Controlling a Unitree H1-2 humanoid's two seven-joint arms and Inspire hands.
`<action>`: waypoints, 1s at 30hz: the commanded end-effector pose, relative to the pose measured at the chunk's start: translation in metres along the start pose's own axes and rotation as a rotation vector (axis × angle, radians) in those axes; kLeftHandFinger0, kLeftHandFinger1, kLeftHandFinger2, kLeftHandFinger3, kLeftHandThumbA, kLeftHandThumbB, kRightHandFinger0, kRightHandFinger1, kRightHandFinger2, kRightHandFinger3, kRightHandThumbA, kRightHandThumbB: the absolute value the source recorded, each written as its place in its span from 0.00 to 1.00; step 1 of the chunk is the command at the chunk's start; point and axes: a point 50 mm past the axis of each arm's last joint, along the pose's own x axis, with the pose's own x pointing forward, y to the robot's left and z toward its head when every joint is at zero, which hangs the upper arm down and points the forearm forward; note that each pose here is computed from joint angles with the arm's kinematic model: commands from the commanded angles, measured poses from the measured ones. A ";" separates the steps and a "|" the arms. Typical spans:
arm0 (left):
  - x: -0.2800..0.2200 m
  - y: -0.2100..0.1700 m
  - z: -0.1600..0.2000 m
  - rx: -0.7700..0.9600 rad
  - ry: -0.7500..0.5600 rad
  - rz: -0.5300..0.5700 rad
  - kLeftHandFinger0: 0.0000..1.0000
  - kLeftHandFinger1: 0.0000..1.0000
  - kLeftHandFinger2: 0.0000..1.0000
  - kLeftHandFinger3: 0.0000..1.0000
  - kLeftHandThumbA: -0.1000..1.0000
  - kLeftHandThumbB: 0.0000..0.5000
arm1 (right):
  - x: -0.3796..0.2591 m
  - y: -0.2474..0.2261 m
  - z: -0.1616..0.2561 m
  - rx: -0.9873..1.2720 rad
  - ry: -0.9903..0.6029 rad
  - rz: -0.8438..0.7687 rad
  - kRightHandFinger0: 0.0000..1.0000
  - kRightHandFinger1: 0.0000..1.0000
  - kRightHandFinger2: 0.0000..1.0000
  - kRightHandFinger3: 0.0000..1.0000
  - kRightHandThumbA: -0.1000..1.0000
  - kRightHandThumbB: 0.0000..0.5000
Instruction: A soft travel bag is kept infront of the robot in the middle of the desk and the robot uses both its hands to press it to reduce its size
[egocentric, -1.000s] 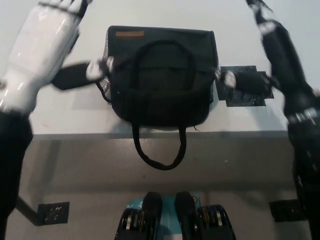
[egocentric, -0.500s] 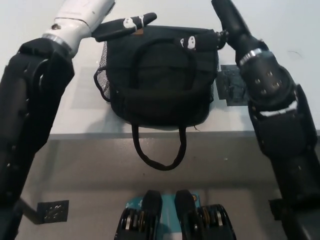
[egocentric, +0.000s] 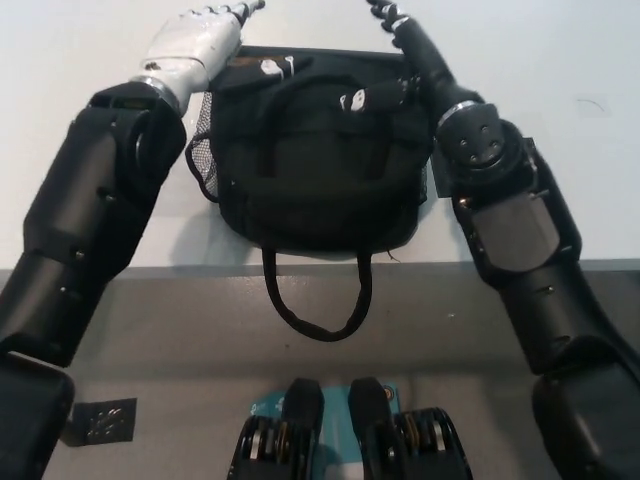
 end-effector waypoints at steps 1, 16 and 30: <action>0.007 0.017 0.010 0.006 0.022 0.079 1.00 1.00 1.00 1.00 1.00 0.63 | 0.011 -0.003 0.036 -0.018 -0.135 -0.041 1.00 1.00 1.00 1.00 1.00 0.50; 0.014 -0.015 0.005 -0.009 0.060 0.016 1.00 1.00 1.00 1.00 1.00 0.65 | 0.011 0.006 0.017 -0.141 -0.079 0.006 1.00 1.00 1.00 1.00 1.00 0.57; -0.002 -0.101 -0.019 -0.031 0.132 -0.107 1.00 1.00 1.00 1.00 1.00 0.52 | 0.002 0.045 -0.076 -0.489 0.193 0.156 1.00 1.00 1.00 1.00 1.00 0.55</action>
